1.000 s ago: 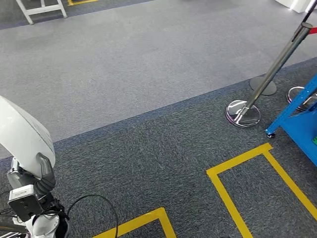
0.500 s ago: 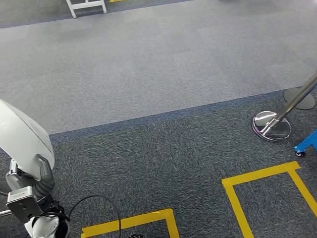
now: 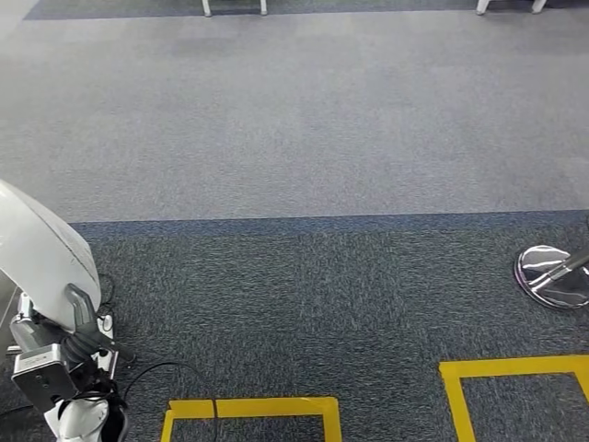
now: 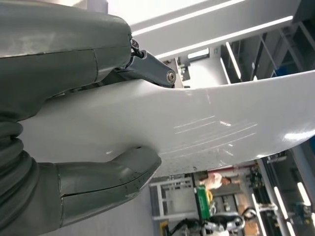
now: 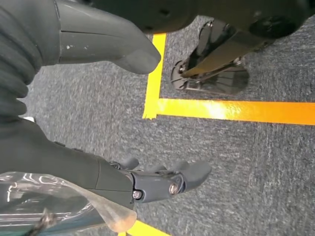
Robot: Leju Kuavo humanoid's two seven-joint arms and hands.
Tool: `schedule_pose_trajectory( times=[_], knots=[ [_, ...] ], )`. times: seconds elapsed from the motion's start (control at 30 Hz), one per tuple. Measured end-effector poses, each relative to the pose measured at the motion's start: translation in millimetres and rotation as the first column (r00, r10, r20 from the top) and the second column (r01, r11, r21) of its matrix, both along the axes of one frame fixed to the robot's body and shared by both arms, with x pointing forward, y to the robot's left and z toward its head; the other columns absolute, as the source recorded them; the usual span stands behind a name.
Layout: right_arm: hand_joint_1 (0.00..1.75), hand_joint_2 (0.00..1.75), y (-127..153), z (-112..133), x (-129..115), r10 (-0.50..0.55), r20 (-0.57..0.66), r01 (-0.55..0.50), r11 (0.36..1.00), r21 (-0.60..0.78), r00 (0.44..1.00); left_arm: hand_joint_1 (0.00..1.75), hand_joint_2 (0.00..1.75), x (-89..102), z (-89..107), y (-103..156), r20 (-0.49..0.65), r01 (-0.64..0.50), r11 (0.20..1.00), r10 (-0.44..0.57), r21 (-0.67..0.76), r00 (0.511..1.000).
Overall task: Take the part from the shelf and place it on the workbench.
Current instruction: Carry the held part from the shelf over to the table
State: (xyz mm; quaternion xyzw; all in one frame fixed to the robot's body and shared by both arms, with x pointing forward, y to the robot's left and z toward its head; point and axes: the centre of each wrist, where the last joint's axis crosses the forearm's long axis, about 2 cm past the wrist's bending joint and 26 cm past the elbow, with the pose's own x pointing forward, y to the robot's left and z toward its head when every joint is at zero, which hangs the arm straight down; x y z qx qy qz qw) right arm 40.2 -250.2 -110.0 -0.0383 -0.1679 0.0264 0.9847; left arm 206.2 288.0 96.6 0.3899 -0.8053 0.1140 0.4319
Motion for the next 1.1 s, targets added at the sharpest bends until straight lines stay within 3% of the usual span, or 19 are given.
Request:
schedule_pose_trajectory(
  times=[1.1],
  knots=[
    [0.0,1.75,-3,0,4,-0.012,0.011,0.012,1.0,0.003,1.0,1.75,1.75,10.4,7.9,-3,0.036,0.024,1.0,-0.024,-0.002,0.999]
  ],
)
